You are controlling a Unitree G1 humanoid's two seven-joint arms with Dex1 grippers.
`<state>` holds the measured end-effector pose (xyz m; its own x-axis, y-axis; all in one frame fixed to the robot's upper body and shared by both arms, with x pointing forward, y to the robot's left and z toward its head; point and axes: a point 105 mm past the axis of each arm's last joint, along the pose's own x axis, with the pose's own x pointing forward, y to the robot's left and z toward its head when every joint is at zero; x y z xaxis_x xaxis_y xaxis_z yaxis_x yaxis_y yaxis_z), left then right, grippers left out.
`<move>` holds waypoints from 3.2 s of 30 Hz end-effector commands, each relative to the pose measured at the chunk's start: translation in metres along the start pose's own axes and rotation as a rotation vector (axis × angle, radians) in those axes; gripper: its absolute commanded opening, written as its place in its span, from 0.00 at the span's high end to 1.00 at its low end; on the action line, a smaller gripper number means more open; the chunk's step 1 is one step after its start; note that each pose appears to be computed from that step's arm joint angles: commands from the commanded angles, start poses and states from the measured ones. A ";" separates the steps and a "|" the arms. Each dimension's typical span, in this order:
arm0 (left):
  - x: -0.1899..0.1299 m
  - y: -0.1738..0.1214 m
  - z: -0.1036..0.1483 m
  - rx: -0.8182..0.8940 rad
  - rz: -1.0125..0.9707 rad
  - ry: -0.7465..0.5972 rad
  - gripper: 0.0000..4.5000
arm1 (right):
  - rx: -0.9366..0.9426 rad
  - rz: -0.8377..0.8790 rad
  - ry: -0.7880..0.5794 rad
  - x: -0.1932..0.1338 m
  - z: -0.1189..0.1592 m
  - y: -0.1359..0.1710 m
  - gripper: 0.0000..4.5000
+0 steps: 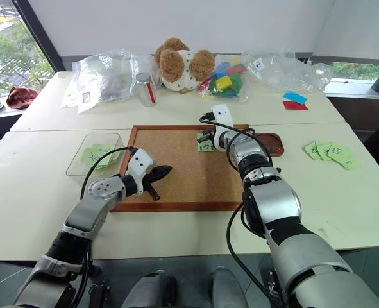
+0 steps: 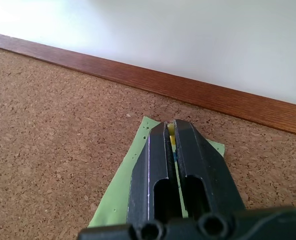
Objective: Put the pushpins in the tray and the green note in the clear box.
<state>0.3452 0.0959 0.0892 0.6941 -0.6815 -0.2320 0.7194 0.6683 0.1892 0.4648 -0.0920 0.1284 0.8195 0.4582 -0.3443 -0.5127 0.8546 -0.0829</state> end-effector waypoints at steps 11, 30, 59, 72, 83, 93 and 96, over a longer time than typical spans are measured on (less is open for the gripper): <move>-0.003 -0.002 -0.021 -0.023 -0.010 0.091 1.00 | -0.011 -0.027 -0.189 -0.025 0.071 -0.026 0.99; 0.004 -0.007 -0.022 -0.019 -0.046 0.091 1.00 | 0.044 -0.388 -0.148 -0.127 0.031 -0.136 0.99; 0.004 -0.005 -0.023 -0.022 -0.040 0.085 1.00 | 0.167 -0.367 0.000 -0.123 -0.039 -0.137 0.38; 0.006 -0.006 -0.022 -0.021 -0.044 0.081 1.00 | 0.066 -0.166 -0.071 -0.124 -0.004 -0.098 0.00; 0.007 -0.006 -0.022 -0.023 -0.049 0.080 1.00 | -0.046 0.083 -0.076 -0.092 0.007 -0.017 0.00; 0.005 -0.005 -0.023 -0.026 -0.039 0.083 1.00 | -0.076 0.105 -0.046 -0.075 -0.007 -0.005 0.29; 0.005 -0.005 -0.023 -0.027 -0.037 0.083 1.00 | -0.088 0.106 -0.042 -0.070 -0.009 -0.003 0.29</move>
<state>0.3486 0.0905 0.0855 0.6666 -0.7035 -0.2463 0.7446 0.6438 0.1763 0.4042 -0.1350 0.1325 0.7631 0.5415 -0.3529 -0.6052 0.7903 -0.0960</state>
